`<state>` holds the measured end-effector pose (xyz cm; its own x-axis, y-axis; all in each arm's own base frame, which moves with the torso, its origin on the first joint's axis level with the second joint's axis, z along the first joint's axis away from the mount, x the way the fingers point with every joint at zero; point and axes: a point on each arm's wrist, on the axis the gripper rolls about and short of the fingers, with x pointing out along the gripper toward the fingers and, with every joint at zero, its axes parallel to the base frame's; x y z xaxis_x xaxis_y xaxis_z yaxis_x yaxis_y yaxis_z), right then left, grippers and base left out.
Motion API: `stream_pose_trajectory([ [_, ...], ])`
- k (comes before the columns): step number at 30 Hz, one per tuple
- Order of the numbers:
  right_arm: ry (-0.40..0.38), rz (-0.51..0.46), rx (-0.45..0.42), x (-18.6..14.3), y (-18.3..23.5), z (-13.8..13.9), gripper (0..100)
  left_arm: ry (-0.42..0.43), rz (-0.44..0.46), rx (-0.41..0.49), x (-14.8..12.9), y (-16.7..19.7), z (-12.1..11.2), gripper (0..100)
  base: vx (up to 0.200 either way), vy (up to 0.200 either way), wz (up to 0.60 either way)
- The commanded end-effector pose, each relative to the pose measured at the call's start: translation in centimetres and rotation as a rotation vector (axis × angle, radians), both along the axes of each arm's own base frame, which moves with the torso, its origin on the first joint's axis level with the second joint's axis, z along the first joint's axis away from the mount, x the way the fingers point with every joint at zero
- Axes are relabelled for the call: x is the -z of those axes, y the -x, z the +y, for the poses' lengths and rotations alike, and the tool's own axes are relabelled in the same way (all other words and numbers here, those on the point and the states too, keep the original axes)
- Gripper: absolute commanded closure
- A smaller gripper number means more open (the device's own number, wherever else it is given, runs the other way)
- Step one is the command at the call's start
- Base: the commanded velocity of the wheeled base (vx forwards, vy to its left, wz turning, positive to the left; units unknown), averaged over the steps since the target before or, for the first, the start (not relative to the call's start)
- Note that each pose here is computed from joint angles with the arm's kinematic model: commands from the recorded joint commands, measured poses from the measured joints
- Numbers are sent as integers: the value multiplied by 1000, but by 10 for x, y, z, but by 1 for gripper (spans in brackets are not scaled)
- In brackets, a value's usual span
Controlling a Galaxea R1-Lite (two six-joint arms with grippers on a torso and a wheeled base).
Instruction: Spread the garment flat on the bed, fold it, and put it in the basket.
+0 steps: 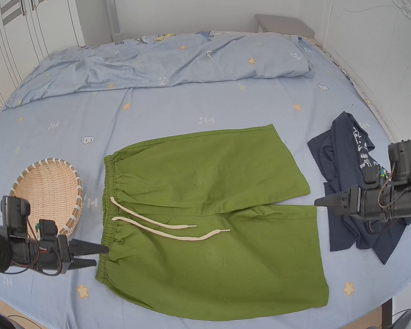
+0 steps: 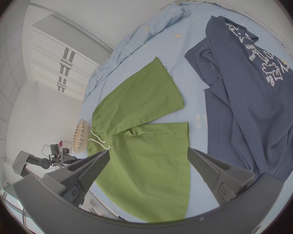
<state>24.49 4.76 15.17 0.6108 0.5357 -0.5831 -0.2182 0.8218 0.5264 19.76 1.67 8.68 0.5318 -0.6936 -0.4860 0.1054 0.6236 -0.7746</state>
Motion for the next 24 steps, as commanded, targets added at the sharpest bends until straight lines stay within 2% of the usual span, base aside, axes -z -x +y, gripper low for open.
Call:
stream_pose_trajectory([
  [1, -40, -63, -6, 0, 39, -3, 0, 28, 30, 1, 21, 34, 5, 0, 0, 0, 0],
  [6, -57, -104, -3, -6, 44, -3, 0, -13, 5, 35, 28, 36, 6, 0, 0, 0, 0],
  [9, -60, -103, -35, -6, 49, 4, 0, -10, 20, 34, 32, 34, 8, 0, 0, 0, 0],
  [16, -59, -101, -46, -5, 50, 6, 0, 0, 78, 38, 45, 23, 10, 0, 0, 0, 0],
  [24, -59, -103, -45, -5, 50, 6, 0, -9, 69, 32, 53, 16, 13, 0, 0, 0, 0],
])
